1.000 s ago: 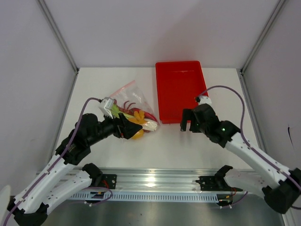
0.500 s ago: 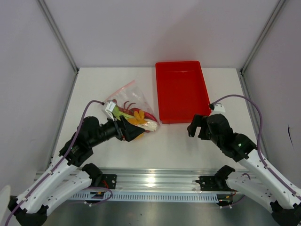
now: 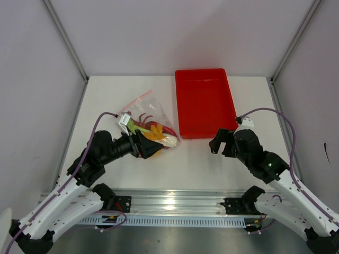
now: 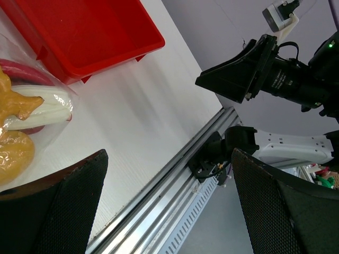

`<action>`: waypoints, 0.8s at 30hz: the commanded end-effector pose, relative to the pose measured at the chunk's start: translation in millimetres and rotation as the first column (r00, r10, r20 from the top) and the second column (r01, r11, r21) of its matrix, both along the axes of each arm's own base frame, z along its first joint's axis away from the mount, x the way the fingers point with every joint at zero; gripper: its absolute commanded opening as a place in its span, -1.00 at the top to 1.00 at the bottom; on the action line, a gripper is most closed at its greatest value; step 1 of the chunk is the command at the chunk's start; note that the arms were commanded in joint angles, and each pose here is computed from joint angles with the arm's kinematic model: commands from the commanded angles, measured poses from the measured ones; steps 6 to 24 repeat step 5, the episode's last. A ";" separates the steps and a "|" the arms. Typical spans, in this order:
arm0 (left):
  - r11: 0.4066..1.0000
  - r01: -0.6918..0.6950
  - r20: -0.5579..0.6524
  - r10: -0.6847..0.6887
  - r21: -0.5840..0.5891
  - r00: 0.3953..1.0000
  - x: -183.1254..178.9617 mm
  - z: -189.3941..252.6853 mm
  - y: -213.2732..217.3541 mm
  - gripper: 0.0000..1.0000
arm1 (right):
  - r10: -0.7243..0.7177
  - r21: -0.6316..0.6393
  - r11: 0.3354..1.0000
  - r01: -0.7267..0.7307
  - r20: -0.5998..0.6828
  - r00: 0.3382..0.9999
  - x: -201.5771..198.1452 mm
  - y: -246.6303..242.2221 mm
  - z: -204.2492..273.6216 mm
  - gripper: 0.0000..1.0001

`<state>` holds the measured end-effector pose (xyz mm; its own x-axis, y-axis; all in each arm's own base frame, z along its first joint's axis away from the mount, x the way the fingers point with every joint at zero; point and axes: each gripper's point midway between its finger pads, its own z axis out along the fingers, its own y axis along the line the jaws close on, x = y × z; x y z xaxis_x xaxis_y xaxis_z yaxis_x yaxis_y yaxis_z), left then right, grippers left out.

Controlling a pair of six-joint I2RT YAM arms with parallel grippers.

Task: Place the food in the zip-top bag and seal the zipper
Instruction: Reset both arms

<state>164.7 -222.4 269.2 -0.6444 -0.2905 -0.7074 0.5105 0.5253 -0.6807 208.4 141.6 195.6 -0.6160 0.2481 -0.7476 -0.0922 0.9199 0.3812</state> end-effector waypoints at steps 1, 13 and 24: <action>0.999 0.014 0.071 -0.011 -0.051 0.997 -0.9 21.6 -2.1 -0.99 | -0.035 0.040 0.999 0.034 0.040 0.999 3.4 -2.8 9.4 -0.99; 0.998 0.021 0.085 -0.016 -0.065 0.996 -2.2 22.9 -2.3 -0.99 | -0.017 0.066 0.998 0.013 0.056 0.998 0.2 -1.0 10.8 -0.99; 0.998 0.021 0.085 -0.016 -0.065 0.996 -2.2 22.9 -2.3 -0.99 | -0.017 0.066 0.998 0.013 0.056 0.998 0.2 -1.0 10.8 -0.99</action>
